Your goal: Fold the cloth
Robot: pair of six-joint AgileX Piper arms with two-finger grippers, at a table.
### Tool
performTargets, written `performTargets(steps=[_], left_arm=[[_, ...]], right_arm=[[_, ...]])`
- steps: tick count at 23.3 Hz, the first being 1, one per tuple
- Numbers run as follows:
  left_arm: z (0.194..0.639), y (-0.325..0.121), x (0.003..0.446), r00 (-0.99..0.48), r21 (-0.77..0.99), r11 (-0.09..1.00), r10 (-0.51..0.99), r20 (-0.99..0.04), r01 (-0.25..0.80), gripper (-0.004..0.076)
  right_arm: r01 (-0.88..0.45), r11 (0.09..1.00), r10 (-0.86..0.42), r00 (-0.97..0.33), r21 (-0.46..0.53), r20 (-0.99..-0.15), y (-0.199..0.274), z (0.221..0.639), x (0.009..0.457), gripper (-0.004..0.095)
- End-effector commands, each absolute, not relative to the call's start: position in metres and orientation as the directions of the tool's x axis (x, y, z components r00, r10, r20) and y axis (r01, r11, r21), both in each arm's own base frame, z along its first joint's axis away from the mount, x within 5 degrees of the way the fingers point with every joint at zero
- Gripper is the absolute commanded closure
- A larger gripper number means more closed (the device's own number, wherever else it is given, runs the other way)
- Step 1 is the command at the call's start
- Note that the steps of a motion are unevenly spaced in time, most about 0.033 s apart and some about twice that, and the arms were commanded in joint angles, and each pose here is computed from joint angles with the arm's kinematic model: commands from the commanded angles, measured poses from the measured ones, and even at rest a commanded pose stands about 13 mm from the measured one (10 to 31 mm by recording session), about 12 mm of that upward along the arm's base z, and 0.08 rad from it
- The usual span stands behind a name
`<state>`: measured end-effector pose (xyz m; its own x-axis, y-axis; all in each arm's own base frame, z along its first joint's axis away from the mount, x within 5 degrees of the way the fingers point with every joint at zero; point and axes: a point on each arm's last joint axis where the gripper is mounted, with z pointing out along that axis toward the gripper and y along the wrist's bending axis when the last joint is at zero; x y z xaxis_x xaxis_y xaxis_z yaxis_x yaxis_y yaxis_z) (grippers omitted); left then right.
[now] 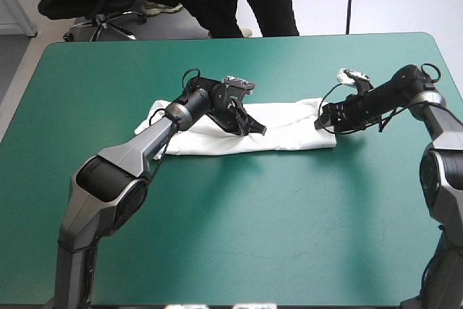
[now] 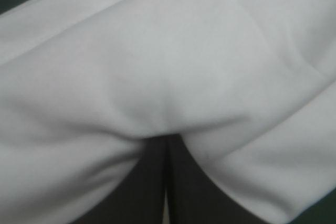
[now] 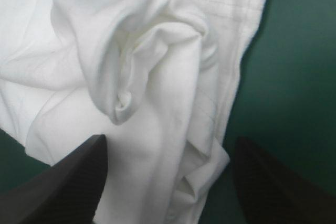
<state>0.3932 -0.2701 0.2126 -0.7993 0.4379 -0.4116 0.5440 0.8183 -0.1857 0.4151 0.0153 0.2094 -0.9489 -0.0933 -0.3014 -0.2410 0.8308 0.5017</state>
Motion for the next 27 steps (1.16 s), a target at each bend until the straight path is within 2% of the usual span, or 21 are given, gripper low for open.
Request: performTargets(steps=[1, 5, 6, 7, 8, 9, 10, 11, 14, 21, 27], left_arm=[[0.237, -0.277, 0.382, -0.790, -0.214, 0.803, 0.430, -0.438, 0.556, 0.0741], [0.236, -0.277, 0.382, -0.788, -0.207, 0.804, 0.435, -0.435, 0.558, 0.0741], [0.236, -0.277, 0.382, -0.788, -0.207, 0.804, 0.435, -0.435, 0.558, 0.0741], [0.236, -0.277, 0.382, -0.788, -0.207, 0.804, 0.435, -0.435, 0.558, 0.0741], [0.236, -0.277, 0.382, -0.788, -0.207, 0.804, 0.435, -0.435, 0.558, 0.0741], [0.236, -0.277, 0.382, -0.788, -0.207, 0.804, 0.435, -0.435, 0.558, 0.0741], [0.236, -0.276, 0.382, -0.789, -0.207, 0.804, 0.436, -0.433, 0.558, 0.0741], [0.236, -0.276, 0.382, -0.789, -0.207, 0.804, 0.436, -0.433, 0.558, 0.0741], [0.236, -0.276, 0.382, -0.791, -0.208, 0.803, 0.439, -0.427, 0.558, 0.0741], [0.234, -0.275, 0.379, -0.800, -0.210, 0.802, 0.455, -0.392, 0.559, 0.0741], [0.235, -0.275, 0.378, -0.802, -0.217, 0.802, 0.451, -0.391, 0.557, 0.0741]], right_arm=[[-0.274, 0.805, -0.083, -0.930, 0.526, -0.358, 0.023, 0.227, 0.418, 0.0273], [-0.267, 0.794, -0.101, -0.944, 0.546, -0.315, 0.029, 0.213, 0.420, 0.0314], [-0.269, 0.793, -0.110, -0.945, 0.546, -0.307, 0.030, 0.210, 0.420, 0.0411], [-0.274, 0.794, -0.119, -0.946, 0.543, -0.303, 0.032, 0.208, 0.420, 0.0467], [-0.269, 0.792, -0.118, -0.948, 0.548, -0.296, 0.032, 0.206, 0.420, 0.0632], [-0.268, 0.792, -0.117, -0.948, 0.549, -0.294, 0.032, 0.205, 0.420, 0.0703], [-0.269, 0.791, -0.118, -0.949, 0.550, -0.293, 0.032, 0.205, 0.420, 0.0876], [-0.267, 0.789, -0.115, -0.949, 0.554, -0.294, 0.032, 0.205, 0.420, 0.0929], [-0.284, 0.755, -0.099, -0.940, 0.591, -0.326, 0.036, 0.218, 0.421, 0.0921], [-0.432, 0.713, -0.129, -0.855, 0.552, -0.502, 0.041, 0.305, 0.411, 0.0921], [-0.467, 0.711, -0.134, -0.823, 0.525, -0.551, 0.041, 0.330, 0.400, 0.0921]])
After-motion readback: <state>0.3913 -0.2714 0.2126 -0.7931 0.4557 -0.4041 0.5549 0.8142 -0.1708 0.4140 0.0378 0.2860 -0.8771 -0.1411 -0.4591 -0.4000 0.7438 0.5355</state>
